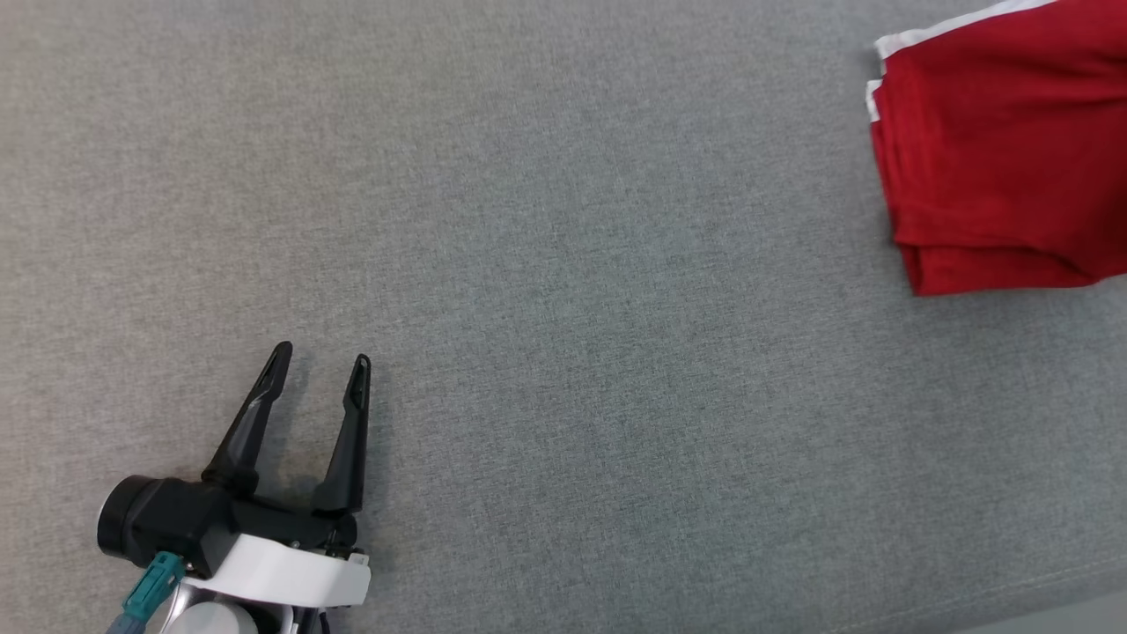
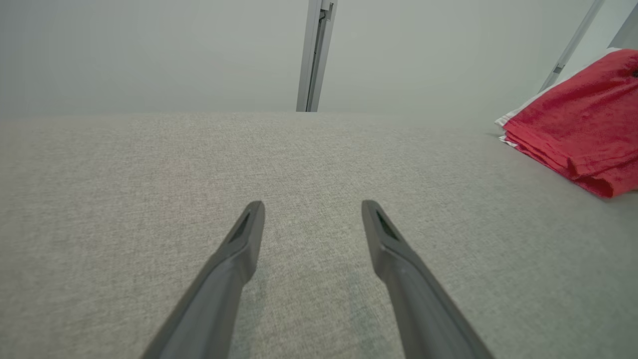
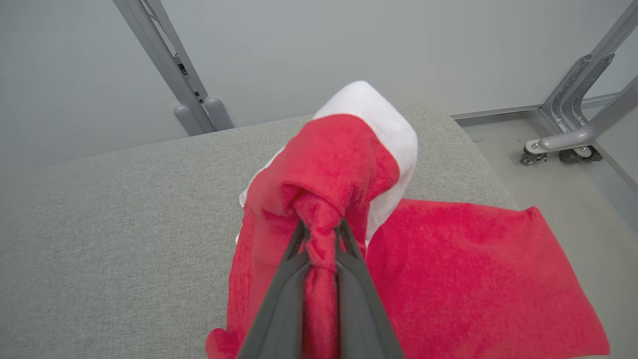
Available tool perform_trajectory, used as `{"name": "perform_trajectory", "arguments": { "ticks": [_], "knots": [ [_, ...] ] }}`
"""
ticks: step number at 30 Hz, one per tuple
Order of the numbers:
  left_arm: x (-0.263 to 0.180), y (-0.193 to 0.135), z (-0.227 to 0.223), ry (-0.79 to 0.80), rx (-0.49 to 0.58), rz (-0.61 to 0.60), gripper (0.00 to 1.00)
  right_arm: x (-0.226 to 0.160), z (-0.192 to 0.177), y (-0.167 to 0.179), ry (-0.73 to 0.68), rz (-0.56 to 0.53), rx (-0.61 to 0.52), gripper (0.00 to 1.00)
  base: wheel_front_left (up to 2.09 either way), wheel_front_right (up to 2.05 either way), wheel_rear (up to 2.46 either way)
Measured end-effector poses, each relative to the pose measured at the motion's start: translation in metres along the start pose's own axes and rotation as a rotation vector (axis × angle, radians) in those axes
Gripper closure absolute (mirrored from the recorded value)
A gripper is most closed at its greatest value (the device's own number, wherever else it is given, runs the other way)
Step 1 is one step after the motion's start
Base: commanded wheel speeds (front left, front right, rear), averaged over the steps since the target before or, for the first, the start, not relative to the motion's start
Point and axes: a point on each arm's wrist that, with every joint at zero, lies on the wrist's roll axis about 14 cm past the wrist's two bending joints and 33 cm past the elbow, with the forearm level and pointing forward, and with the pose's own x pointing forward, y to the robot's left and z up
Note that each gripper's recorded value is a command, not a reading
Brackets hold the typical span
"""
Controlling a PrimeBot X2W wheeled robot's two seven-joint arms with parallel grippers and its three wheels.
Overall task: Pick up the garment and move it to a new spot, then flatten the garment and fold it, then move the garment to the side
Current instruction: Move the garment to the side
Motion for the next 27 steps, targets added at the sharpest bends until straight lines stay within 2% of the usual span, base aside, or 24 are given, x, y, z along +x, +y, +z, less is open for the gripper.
{"name": "perform_trajectory", "arguments": {
  "ticks": [4,8,10,11,12,13,16,20,23,27],
  "knots": [
    [0.0,0.005,-0.016,0.044,-0.004,0.004,0.0,0.0,-0.008,-0.035,0.08,-0.102,-0.016,1.0,0.0,0.0,0.0],
    [-0.003,0.014,-0.016,0.048,0.001,0.029,0.0,0.002,-0.016,-0.052,0.146,-0.16,-0.038,1.0,0.0,0.0,0.0],
    [-0.004,0.02,-0.015,0.045,0.004,0.044,0.0,0.002,-0.014,-0.061,0.158,-0.198,-0.081,0.96,0.0,0.0,0.0],
    [-0.005,0.022,-0.015,0.045,0.004,0.051,0.0,0.001,-0.015,-0.067,0.166,-0.219,-0.113,0.65,0.0,0.0,0.0],
    [-0.005,0.023,-0.016,0.047,0.003,0.056,0.0,0.001,-0.014,-0.072,0.164,-0.24,-0.134,0.22,0.0,0.0,0.0],
    [-0.006,0.024,-0.017,0.051,0.002,0.061,0.0,0.0,-0.012,-0.078,0.157,-0.265,-0.16,0.0,0.0,0.0,0.0],
    [-0.008,0.028,-0.019,0.055,0.0,0.073,0.0,-0.004,-0.008,-0.096,0.153,-0.34,-0.283,0.0,0.0,0.0,0.0],
    [-0.008,0.028,-0.019,0.056,-0.003,0.078,0.0,-0.001,-0.012,-0.089,0.131,-0.331,-0.328,0.0,0.0,0.0,0.0],
    [-0.009,0.028,-0.015,0.045,-0.007,0.083,0.0,-0.005,0.025,-0.077,-0.049,-0.311,-0.369,0.0,0.0,0.0,0.0],
    [-0.011,0.028,0.001,0.0,-0.022,0.101,0.0,-0.022,0.069,-0.035,-0.337,-0.208,-0.338,0.0,0.0,0.0,0.0]
  ]
}}
